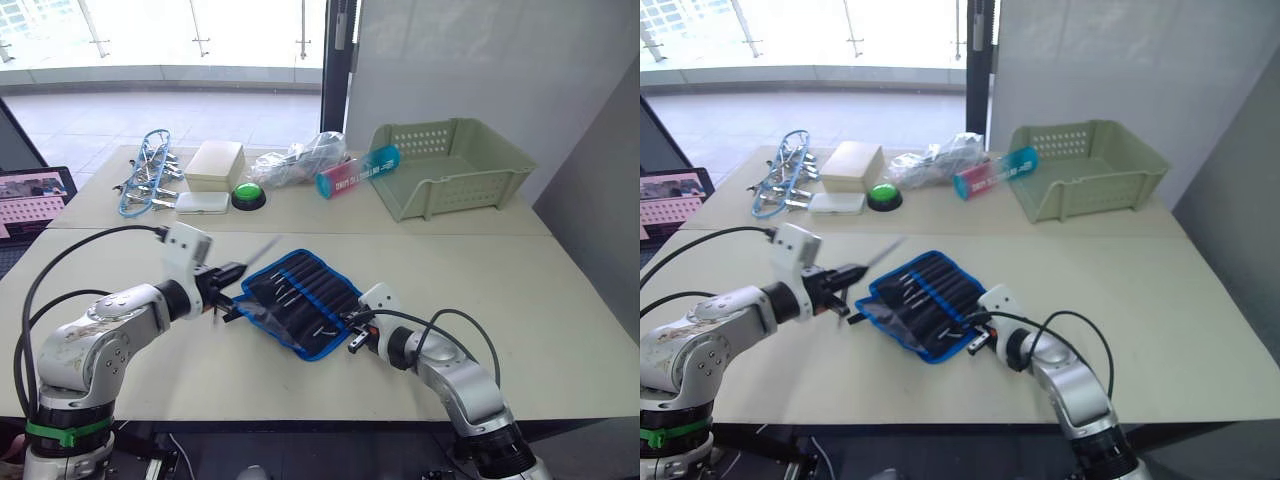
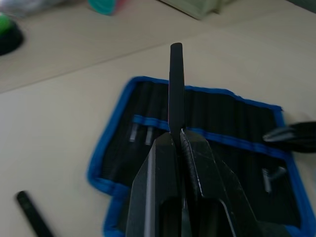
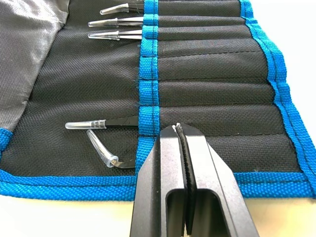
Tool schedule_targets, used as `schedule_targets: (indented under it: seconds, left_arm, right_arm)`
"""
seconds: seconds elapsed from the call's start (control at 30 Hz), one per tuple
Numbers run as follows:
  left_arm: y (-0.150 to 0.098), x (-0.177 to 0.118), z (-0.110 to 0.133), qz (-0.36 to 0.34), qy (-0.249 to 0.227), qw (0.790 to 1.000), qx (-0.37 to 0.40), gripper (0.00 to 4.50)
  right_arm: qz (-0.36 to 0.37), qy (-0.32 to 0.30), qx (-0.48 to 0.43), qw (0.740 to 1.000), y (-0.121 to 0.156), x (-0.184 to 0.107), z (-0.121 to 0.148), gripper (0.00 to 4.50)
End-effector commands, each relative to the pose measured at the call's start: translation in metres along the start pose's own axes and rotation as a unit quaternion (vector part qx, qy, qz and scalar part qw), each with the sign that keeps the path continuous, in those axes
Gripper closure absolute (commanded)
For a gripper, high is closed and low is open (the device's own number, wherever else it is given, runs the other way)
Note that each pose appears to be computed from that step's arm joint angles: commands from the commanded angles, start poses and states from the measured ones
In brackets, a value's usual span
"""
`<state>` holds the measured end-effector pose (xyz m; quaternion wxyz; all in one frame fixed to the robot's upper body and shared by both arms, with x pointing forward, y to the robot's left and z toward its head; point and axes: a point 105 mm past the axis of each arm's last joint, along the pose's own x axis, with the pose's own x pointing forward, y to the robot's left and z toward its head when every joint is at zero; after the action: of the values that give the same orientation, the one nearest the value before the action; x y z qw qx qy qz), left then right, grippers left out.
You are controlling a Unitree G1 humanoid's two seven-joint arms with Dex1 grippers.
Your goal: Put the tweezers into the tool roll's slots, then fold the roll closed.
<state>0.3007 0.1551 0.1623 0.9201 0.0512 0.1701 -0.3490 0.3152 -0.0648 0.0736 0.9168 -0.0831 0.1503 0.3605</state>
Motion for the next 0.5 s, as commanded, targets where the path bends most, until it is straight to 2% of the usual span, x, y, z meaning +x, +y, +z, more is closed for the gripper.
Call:
schedule_targets:
  seconds: [0.03, 0.13, 0.33, 0.5]
  left_arm:
    - [-0.009, -0.002, -0.017, -0.024, 0.074, 0.997, 0.028, 4.48]
    - [-0.007, -0.003, -0.029, -0.024, 0.127, 0.991, 0.037, 4.48]
    - [-0.007, -0.001, -0.03, -0.029, 0.152, 0.986, 0.057, 4.48]
    - [0.002, 0.008, -0.034, -0.002, 0.169, 0.983, 0.067, 4.48]
  right_arm:
    - [-0.011, 0.063, 0.028, 0.998, 0.0, -0.001, -0.034, 4.5]
    - [-0.018, 0.06, 0.031, 0.998, -0.001, -0.001, -0.034, 4.5]
    - [-0.021, 0.06, 0.033, 0.997, 0.0, -0.001, -0.035, 4.5]
    - [-0.024, 0.059, 0.036, 0.997, 0.0, -0.001, -0.036, 4.5]
